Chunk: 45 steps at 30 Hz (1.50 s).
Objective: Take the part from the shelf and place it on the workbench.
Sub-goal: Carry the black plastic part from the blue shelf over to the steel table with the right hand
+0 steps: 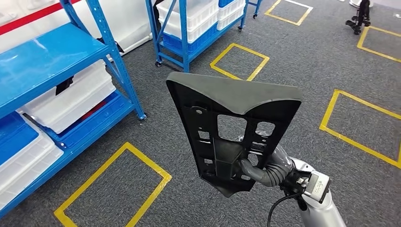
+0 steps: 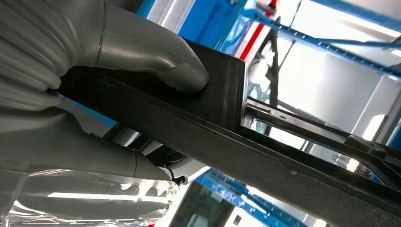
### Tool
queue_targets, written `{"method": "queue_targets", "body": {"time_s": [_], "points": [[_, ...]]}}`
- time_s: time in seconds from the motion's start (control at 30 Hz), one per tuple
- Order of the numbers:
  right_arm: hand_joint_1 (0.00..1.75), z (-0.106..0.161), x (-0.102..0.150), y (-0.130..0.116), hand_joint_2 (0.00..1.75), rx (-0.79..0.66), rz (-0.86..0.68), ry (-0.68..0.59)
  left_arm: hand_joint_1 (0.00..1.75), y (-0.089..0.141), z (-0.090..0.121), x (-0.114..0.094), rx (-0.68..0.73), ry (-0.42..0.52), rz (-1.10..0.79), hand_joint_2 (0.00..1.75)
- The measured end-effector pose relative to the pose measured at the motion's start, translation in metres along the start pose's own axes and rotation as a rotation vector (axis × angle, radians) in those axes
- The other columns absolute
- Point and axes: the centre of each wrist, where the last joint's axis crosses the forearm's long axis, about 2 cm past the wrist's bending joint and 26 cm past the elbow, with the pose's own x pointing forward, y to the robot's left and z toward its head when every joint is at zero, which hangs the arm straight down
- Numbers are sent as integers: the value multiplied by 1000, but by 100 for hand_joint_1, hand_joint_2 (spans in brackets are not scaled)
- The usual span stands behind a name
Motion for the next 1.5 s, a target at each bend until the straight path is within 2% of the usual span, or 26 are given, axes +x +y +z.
{"method": "queue_targets", "body": {"time_s": [0.33, 0.93, 1.3, 1.5], "points": [[175, -5, -4, -3, 175, -41, -12, 28, 0, -7, 2, -4, -13, 18, 6, 175], [175, -6, -15, -2, 175, -36, -56, 34, 0, -2, 0, 0, -1, 6, 26, 175], [175, -7, -18, -2, 175, -46, -77, 33, 0, -5, 2, -5, -8, 16, 20, 175], [175, 2, -22, 4, 175, -69, -84, 73, 0, -5, 2, -6, -2, 40, 5, 175]]}}
